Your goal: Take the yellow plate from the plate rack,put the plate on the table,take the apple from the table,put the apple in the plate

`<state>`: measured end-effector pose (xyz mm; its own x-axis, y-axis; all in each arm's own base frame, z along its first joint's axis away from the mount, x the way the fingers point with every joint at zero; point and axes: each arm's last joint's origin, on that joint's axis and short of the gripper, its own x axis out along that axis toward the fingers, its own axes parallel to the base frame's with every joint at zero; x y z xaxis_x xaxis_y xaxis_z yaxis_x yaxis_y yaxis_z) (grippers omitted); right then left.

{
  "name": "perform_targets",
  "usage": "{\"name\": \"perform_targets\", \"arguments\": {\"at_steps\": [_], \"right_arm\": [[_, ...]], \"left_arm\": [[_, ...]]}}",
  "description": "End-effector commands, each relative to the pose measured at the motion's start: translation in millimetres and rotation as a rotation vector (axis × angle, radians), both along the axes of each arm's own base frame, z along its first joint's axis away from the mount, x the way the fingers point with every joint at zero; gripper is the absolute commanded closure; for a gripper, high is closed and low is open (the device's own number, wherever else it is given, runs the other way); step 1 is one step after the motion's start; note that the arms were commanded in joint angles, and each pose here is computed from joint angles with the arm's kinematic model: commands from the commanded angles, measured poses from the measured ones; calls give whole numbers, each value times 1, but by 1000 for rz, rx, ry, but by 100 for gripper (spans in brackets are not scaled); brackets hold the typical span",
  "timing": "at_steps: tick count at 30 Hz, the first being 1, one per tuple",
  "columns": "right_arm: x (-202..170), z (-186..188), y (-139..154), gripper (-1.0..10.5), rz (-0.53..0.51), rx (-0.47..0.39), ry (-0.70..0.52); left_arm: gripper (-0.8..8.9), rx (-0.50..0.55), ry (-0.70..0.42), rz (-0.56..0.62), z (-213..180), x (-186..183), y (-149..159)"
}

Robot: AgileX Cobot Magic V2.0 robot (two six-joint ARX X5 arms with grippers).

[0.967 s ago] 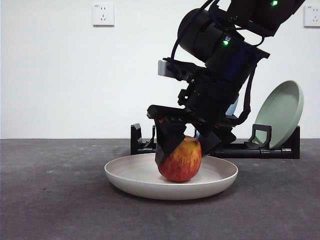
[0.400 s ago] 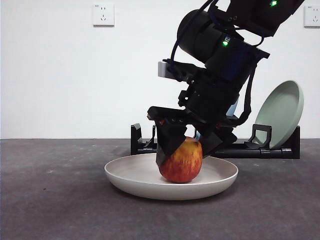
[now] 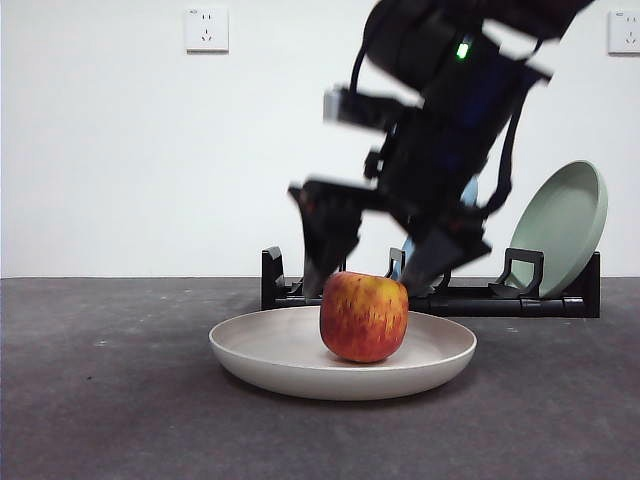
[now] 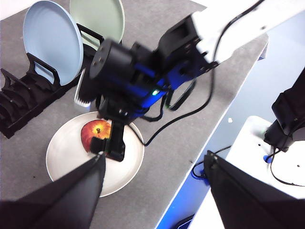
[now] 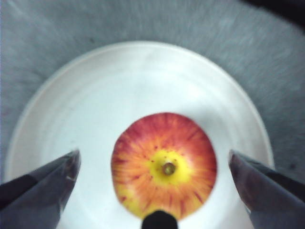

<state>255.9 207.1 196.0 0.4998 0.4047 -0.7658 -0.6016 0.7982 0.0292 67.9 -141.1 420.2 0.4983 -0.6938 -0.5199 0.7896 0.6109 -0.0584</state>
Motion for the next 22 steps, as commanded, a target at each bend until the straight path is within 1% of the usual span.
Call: {"name": "perform_targets", "arguments": {"at_steps": [1,6,12,16,22], "right_arm": [[-9,19,-7,285,-3,17,-14],[-40,57,-31,286,0,1,11],[-88,93,-67,289,57,29,91],[-119,108,-91,289,80,36,135],[-155,119,-119,290,104,51,184]], "left_arm": [[468,-3,4,3,-1,0,0],[468,16,12,3,-3,-1,0],[468,39,21,3,-4,-1,2],[468,66,34,2,-7,-2,3],[468,129,63,1,-12,-4,7]]}}
